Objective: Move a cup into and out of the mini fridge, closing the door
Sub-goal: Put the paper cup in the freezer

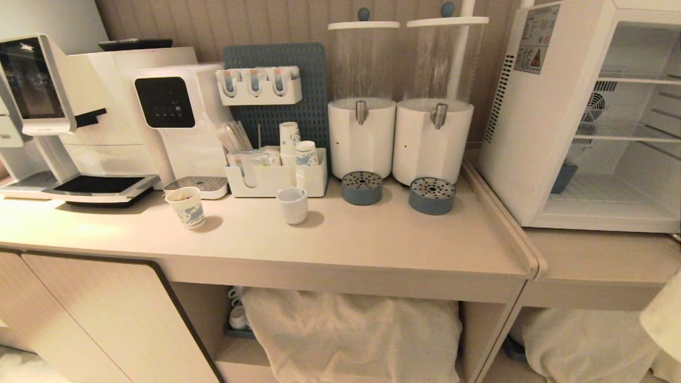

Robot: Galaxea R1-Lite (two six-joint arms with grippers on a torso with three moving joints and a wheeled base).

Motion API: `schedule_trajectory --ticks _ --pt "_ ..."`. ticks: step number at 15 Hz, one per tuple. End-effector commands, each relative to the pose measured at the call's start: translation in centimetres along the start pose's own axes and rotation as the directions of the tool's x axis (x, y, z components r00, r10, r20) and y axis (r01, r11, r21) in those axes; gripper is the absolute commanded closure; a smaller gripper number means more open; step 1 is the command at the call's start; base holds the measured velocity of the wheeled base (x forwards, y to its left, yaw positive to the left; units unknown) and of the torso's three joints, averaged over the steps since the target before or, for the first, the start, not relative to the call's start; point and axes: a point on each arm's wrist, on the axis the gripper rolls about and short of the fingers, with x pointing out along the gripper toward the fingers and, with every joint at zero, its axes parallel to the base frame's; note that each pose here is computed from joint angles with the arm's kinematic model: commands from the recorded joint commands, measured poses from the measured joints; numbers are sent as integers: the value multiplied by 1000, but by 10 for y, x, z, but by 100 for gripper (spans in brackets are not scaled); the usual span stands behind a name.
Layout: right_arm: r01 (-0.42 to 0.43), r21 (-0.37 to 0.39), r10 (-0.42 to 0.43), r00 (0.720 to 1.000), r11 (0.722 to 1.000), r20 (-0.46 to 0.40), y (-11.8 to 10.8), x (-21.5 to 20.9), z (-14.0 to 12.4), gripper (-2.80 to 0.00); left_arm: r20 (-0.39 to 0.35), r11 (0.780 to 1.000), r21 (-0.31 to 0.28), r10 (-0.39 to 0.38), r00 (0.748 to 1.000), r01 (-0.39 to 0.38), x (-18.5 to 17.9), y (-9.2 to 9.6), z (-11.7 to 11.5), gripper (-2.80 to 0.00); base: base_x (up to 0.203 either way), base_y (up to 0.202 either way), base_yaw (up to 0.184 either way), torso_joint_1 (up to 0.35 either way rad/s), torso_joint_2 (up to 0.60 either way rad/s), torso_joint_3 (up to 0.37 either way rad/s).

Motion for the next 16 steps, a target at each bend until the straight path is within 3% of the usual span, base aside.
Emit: schedule_trajectory --ticks 1,5,8,9,11,13,14,15,16 --pt "-69 -47 69 998 997 9 22 -15 -4 0 -35 1000 -1 5 999 -5 2 2 -11 0 0 0 0 0 0 0" --pt "-136 -76 138 990 988 26 42 -35 -13 0 -35 1000 -2 5 999 -5 2 2 -11 0 0 0 0 0 0 0" --pt "-304 -91 305 952 948 -3 56 -67 -27 0 -35 1000 -2 4 999 -4 2 2 -11 0 0 0 0 0 0 0" --pt "-295 -79 295 955 952 -10 57 -75 -32 0 -35 1000 -7 5 999 -5 2 2 -11 0 0 0 0 0 0 0" --pt "-119 -118 129 988 986 82 64 -87 -49 0 -35 1000 -6 6 999 -6 2 2 -11 0 0 0 0 0 0 0" --pt "35 -170 2 977 985 213 68 -98 -75 0 -35 1000 -8 6 999 -6 2 2 -11 0 0 0 0 0 0 0" --pt "160 -145 -116 956 976 270 66 -99 -81 0 -35 1000 -8 5 999 -5 2 2 -11 0 0 0 0 0 0 0" --pt "325 -82 -282 902 942 327 60 -97 -81 0 -35 1000 -8 6 999 -6 2 2 -11 0 0 0 0 0 0 0" --pt "427 -36 -384 844 904 374 51 -89 -81 0 -35 1000 -8 6 999 -6 2 2 -11 0 0 0 0 0 0 0"
